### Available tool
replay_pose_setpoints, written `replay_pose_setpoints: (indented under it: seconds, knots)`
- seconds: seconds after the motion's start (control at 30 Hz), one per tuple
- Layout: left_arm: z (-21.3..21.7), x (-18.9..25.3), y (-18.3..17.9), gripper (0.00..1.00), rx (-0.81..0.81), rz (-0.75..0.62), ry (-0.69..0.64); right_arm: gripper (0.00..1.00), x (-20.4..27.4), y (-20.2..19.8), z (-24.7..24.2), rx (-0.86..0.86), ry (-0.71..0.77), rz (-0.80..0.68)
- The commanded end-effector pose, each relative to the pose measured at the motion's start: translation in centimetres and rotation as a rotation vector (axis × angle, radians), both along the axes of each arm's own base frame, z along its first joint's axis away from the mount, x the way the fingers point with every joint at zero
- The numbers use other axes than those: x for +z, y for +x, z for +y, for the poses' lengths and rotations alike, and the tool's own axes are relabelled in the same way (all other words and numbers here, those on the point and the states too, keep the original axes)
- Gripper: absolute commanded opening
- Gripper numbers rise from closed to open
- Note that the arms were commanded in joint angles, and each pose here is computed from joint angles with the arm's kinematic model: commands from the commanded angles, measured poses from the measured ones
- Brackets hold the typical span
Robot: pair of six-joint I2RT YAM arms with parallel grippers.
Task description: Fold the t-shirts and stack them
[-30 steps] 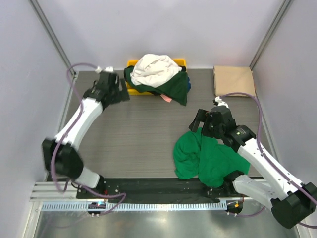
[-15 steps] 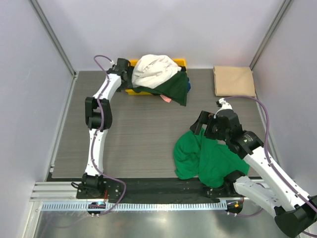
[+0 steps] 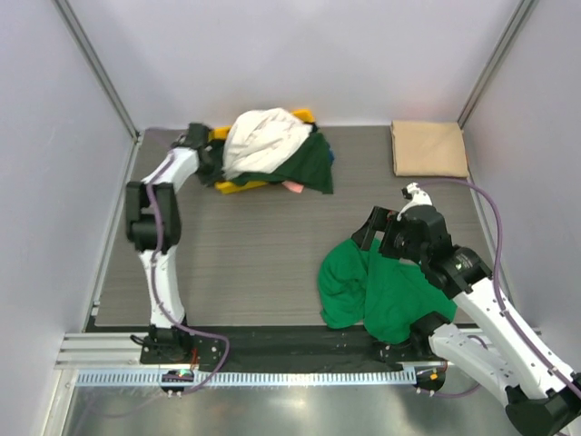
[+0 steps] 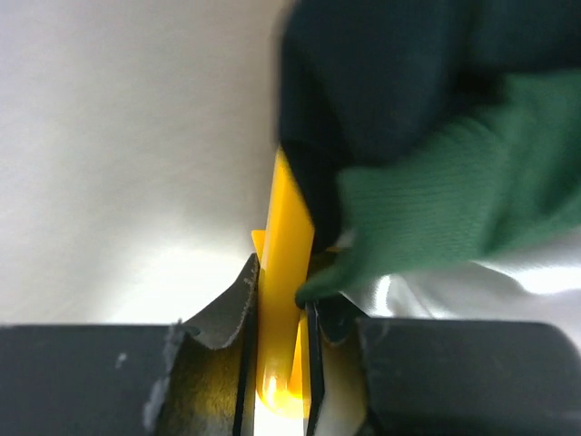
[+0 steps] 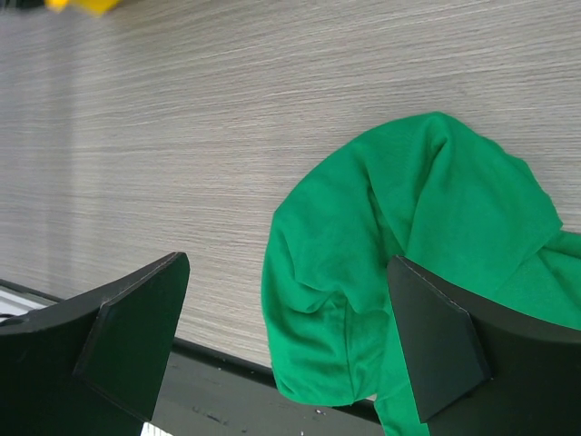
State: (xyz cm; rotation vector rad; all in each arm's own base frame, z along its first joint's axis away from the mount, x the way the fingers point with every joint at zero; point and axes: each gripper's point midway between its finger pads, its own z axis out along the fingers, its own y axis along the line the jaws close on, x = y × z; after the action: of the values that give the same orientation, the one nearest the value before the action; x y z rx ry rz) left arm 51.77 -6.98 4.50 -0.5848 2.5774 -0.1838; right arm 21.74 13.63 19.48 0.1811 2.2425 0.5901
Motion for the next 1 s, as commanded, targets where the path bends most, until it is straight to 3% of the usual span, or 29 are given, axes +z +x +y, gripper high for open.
replay_pose_setpoints:
  seconds: [0.0,0.03,0.07,0.13,0.2,0.27,0.33,0.5,0.67,0.83,0.87,0.97]
  knots:
    - [15.9,0.2,-7.9,0.00,0.584,0.109,-0.033,0.96,0.6,-0.6,0.2,0.005,0.035,-0.020]
    - [17.0,2.3,-8.6,0.00,0.646,0.044,-0.087,0.96,0.6,-0.7,0.1,0.003,0.039,-0.020]
    - [18.7,0.2,-12.3,0.00,0.729,0.112,-0.127,0.96,0.5,-0.8,0.1,-0.001,0.042,-0.018]
    - [20.2,2.2,-14.2,0.00,0.820,0.032,-0.181,0.96,0.2,-0.9,0.0,-0.002,0.044,-0.017]
    - [21.2,0.8,-18.0,0.00,0.937,0.049,-0.255,0.96,0.1,-1.2,0.4,0.024,0.060,-0.007]
    - [22.7,2.0,-18.7,0.00,1.035,-0.052,-0.310,0.96,-0.2,-1.4,0.5,0.033,0.059,0.002]
    - [22.4,1.7,-19.0,0.00,1.064,-0.054,-0.351,0.96,0.0,-1.5,0.6,0.041,0.066,-0.003]
    - [20.2,1.4,-16.0,0.00,1.185,-0.127,-0.603,0.96,0.0,-1.9,-0.1,0.025,0.049,-0.014]
    - [22.1,3.8,-11.5,0.00,1.218,-0.242,-0.525,0.96,-0.7,-2.4,-0.5,0.023,0.028,0.004]
    - [22.6,2.8,-6.7,0.00,1.286,-0.260,-0.601,0.96,-1.6,-1.9,-1.0,-0.007,-0.008,0.019]
    - [22.9,4.5,-4.6,0.00,1.265,-0.308,-0.615,0.97,-1.5,-1.8,-1.0,-0.008,-0.012,0.020]
    - [23.4,4.4,-1.3,0.01,1.203,-0.320,-0.600,0.96,-2.4,-1.4,-0.9,-0.009,-0.037,0.057]
